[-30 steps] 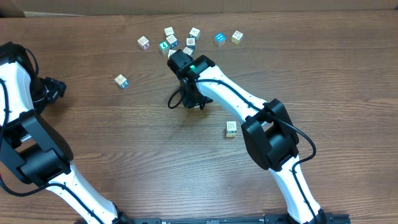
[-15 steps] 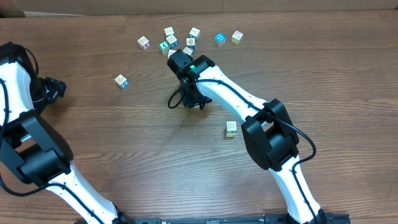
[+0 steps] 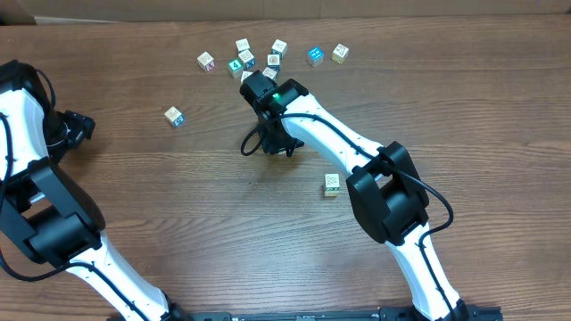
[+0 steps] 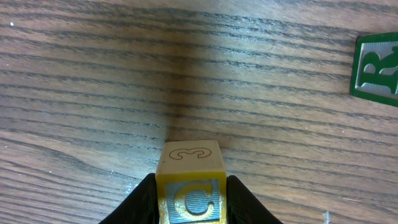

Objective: Form a tower

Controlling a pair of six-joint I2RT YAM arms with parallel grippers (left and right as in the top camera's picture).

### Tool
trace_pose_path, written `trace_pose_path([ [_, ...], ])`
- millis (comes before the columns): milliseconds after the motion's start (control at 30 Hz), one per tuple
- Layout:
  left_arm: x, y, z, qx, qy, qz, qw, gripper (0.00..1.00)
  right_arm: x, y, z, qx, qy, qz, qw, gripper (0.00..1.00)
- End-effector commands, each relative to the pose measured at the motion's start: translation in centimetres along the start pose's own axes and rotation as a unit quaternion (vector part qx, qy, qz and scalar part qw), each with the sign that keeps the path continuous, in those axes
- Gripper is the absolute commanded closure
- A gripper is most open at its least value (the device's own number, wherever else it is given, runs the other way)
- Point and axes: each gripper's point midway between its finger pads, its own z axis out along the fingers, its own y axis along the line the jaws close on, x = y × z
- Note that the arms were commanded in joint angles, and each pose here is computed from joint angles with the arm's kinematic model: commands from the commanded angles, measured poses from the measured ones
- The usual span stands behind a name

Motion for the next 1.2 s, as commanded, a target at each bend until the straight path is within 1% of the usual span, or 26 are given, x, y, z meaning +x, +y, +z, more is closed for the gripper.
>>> trace_pose_path([
  [0, -0.2, -0.4, -0.2, 0.000, -0.007, 0.014, 1.000, 0.00, -0.4, -0.3, -1.0, -0.001, -0.012, 0.004, 1.000, 0.70],
  [100, -0.2, -0.4, -0.2, 0.000, -0.007, 0.014, 1.000, 0.01, -0.5, -0.3, -1.2, -0.001, -0.014, 0.004, 1.000, 0.77],
  [233, -0.2, -0.4, -0.2, 0.000, -0.007, 0.014, 1.000, 0.00, -1.3, -0.4, -2.8, -0.007, -0.026, 0.010, 1.000, 0.78],
  [400, -0.2, -0.4, -0.2, 0.000, -0.007, 0.013, 1.000, 0.00, -2.1, -0.8, -7.9, -0.020, -0.057, 0.015, 0.998, 0.78],
  [567, -0.2, -0.4, -0.2, 0.000, -0.007, 0.013, 1.000, 0.00, -1.5, -2.6, -13.4, -0.029, -0.081, 0.035, 0.996, 0.78],
  [700, -0.2, -0.4, -0.2, 0.000, -0.007, 0.014, 1.000, 0.00, 0.2, -5.8, -16.5, -0.022, -0.068, 0.076, 0.995, 0.78],
  [900, -0.2, -0.5, -0.2, 0.000, -0.007, 0.014, 1.000, 0.00, 2.9, -10.0, -19.0, -0.004, -0.037, 0.116, 0.993, 0.78],
  [1033, -0.2, -0.4, -0.2, 0.000, -0.007, 0.014, 1.000, 0.00, 4.5, -11.5, -19.6, 0.008, -0.014, 0.147, 0.989, 0.78],
  [1167, -0.2, -0.4, -0.2, 0.000, -0.007, 0.013, 1.000, 0.00, 5.7, -12.6, -19.2, 0.022, 0.016, 0.163, 0.986, 0.78],
])
